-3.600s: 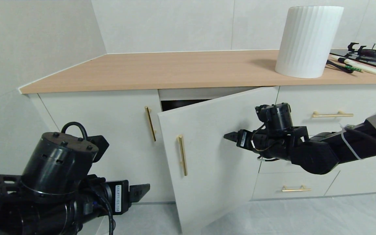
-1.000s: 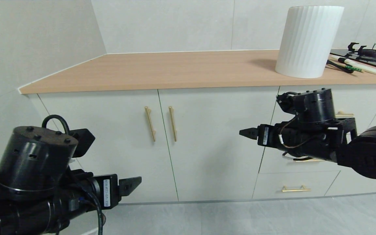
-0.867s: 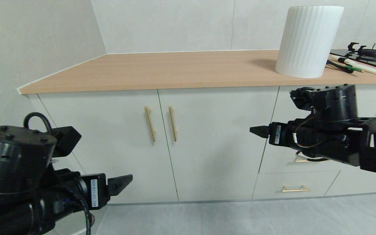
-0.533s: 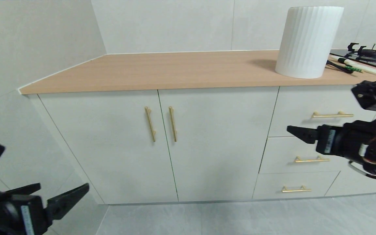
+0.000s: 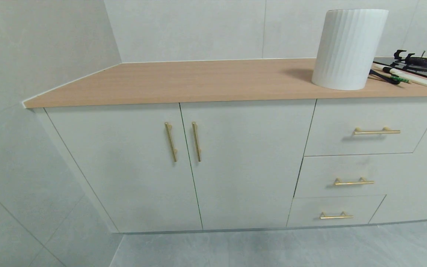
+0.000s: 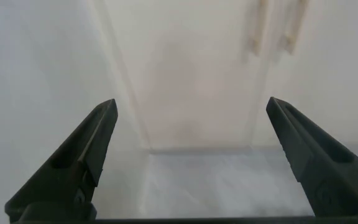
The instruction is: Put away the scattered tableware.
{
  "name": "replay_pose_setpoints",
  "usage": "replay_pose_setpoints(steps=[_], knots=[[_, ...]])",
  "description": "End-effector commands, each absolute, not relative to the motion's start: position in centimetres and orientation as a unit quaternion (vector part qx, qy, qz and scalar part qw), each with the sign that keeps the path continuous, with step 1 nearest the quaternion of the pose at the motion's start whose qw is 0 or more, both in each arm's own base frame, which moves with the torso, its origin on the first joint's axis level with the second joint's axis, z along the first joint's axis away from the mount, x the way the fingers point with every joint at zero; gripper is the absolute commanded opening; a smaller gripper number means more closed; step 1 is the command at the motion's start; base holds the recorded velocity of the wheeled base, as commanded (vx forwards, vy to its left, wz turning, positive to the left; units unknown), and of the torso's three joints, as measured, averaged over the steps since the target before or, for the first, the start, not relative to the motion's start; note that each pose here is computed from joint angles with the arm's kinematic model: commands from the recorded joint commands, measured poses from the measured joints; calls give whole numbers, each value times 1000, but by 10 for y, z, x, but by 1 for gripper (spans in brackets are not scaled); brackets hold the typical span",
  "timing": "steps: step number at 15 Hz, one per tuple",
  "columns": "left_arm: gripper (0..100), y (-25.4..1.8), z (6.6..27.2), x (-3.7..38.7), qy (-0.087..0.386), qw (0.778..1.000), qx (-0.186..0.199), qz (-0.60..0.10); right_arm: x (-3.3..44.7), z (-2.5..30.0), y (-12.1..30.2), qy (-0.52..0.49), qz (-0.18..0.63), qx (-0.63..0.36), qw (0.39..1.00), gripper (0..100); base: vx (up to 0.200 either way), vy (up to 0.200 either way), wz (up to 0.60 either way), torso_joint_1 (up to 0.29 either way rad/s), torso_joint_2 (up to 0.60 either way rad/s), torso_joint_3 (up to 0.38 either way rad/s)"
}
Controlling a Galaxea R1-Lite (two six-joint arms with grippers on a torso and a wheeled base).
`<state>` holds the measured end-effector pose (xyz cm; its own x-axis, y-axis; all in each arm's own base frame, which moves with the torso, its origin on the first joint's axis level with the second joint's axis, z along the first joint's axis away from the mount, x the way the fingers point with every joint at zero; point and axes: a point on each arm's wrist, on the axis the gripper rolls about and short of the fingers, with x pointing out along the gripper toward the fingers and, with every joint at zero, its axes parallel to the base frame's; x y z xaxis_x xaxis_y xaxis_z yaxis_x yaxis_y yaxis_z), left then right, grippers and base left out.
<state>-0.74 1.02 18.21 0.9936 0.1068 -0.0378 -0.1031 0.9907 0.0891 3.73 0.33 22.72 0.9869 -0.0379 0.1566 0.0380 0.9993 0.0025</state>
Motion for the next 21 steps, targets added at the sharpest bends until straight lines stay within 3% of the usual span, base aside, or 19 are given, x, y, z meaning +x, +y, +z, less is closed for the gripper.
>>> replay_pose_setpoints(steps=[1, 4, 9, 14, 16, 21], knots=[[100, 15, 179, -35, -49, 993, 43, 93, -21, 216, -10, -185, -84, -28, 979, 100, 0, 0, 0, 0, 0, 0], [100, 15, 174, -54, -94, 986, 45, 128, -47, 195, -12, -212, -111, -52, 970, 100, 0, 0, 0, 0, 0, 0], [100, 10, 162, -56, -92, 980, 43, 172, -56, 158, -5, -206, -139, -70, 966, 100, 0, 0, 0, 0, 0, 0], [100, 7, 107, -35, -44, 987, 62, 145, -25, 96, -2, -100, -49, -24, 994, 100, 0, 0, 0, 0, 0, 0], [100, 6, 86, -24, -42, 990, 64, 122, -24, 89, -1, -67, -21, 7, 998, 100, 0, 0, 0, 0, 0, 0], [100, 3, 80, -23, -21, 998, 27, 59, -23, 75, 0, 1, -4, 6, 1000, 100, 0, 0, 0, 0, 0, 0]])
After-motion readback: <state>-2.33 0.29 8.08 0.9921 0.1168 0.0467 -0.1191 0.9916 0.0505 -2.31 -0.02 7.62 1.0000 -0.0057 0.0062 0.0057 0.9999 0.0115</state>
